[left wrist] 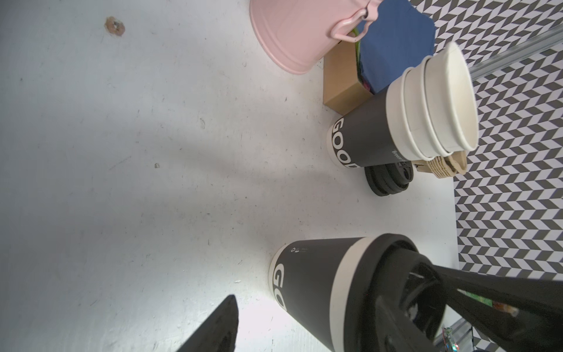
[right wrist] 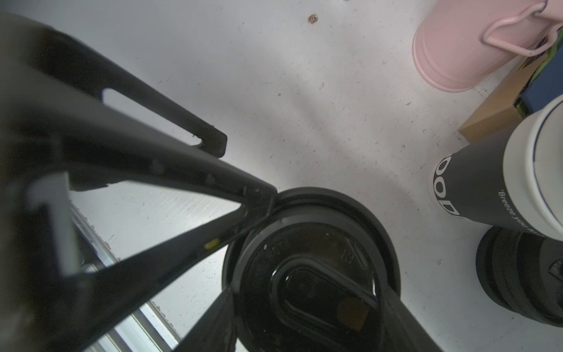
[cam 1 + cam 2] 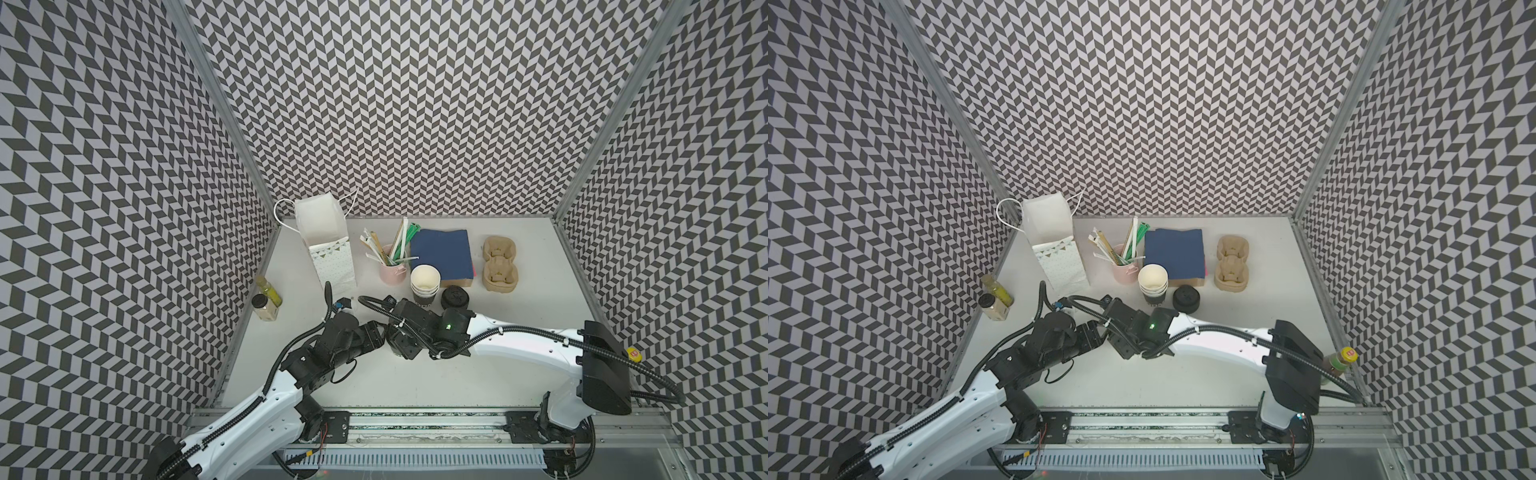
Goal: Pack a coffee takeout order
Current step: Close the lid on the coffee cup.
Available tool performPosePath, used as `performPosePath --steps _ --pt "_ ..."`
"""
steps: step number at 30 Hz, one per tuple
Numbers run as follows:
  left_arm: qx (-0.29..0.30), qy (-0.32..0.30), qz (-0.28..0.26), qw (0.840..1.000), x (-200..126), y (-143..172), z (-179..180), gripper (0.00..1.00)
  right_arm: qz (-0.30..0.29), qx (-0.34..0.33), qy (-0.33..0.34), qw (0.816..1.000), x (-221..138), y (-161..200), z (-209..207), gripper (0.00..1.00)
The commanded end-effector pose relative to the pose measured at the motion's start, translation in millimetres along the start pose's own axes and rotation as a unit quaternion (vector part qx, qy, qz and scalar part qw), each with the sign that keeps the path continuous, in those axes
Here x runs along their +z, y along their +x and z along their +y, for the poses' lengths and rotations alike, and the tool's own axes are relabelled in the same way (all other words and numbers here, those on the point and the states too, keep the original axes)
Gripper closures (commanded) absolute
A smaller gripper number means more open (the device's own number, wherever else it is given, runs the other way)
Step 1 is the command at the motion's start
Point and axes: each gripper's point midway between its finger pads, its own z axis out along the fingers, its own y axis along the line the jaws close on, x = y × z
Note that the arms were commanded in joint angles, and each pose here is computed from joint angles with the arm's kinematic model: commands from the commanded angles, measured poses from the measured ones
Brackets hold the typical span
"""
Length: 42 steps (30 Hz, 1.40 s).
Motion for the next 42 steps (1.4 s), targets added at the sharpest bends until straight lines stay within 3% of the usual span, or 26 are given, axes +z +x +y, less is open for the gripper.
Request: performPosePath --steps 1,8,18,34,42 --pt "0.0 0.011 -0.01 1.0 2 -9 -2 0.3 0.146 -0.018 -0.024 0.989 23 78 11 0.41" --pt "-0.002 0.013 -0.004 1.0 8 -8 2 0.32 0.149 -0.025 -0.036 0.988 23 82 17 0.41" --pt "-0.003 0.07 -0.008 0.997 -9 -9 -18 0.32 0.151 -0.026 -0.034 0.988 26 84 17 0.41" --pt "-0.001 0.037 0.028 0.999 14 8 3 0.36 0.155 -0.03 -0.042 0.987 26 87 20 0.41" --pt "0.009 -0.002 0.04 0.999 20 20 26 0.49 0.159 -0.034 -0.062 0.985 26 89 27 0.41"
